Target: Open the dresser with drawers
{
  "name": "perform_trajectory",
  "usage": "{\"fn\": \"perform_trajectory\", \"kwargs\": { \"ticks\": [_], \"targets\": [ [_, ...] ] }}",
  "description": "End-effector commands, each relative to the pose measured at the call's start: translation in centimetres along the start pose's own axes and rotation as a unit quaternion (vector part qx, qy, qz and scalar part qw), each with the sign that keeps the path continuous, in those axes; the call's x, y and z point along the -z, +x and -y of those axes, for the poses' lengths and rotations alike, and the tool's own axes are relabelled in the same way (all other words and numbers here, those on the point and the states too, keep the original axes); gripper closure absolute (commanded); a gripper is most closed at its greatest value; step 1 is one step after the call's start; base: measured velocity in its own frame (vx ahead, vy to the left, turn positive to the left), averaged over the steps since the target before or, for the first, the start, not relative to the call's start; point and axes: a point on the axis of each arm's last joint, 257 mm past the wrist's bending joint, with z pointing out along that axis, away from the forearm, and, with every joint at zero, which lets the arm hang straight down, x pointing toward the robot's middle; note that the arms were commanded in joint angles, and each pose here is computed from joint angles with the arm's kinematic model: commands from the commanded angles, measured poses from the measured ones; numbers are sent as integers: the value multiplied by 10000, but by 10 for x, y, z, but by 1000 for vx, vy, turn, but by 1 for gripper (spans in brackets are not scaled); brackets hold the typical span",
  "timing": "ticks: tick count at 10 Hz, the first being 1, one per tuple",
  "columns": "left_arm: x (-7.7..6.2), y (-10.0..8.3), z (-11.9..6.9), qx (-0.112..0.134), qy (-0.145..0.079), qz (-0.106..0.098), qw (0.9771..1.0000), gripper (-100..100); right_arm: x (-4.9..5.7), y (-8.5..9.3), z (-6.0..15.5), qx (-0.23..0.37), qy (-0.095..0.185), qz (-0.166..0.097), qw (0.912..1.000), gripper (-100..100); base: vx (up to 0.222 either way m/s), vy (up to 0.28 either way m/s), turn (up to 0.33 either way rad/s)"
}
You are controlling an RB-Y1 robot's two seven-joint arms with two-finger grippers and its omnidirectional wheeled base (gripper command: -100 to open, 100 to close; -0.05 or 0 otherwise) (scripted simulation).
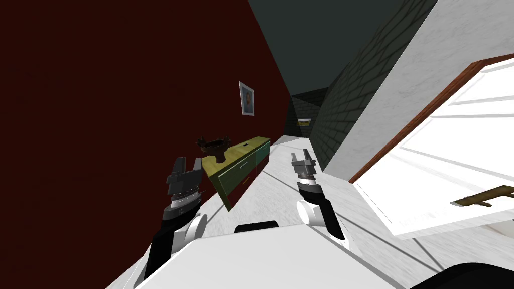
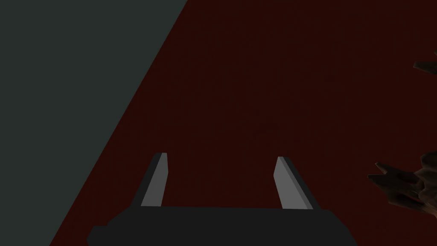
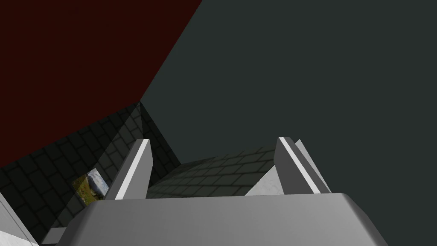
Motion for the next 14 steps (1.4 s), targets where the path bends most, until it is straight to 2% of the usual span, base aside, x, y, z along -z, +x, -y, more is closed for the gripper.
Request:
{"fn": "perform_trajectory", "kwargs": {
  "ticks": [1,9,10,12,13,14],
  "targets": [
    [0,0,0,0,0,0,10000,0,0,0,0,0,0,0,10000,0,0,0,0],
    [0,0,0,0,2,0,10000,0,0,0,0,0,-2,-1,10000,0,0,0,0],
    [1,2,-8,-41,-101,-192,9998,-100,0,0,0,0,-2,-1,10000,0,45,-29,47],
    [4,1,-21,-72,-257,-300,9992,-100,0,0,0,0,2,1,10000,0,85,-64,46],
    [8,-4,-37,-96,-471,-339,9983,-100,0,0,0,0,2,1,10000,0,162,-105,97],
    [10,-7,-46,-105,-594,-335,9976,-100,0,0,0,0,2,2,10000,0,193,-105,113]
  ]
}}
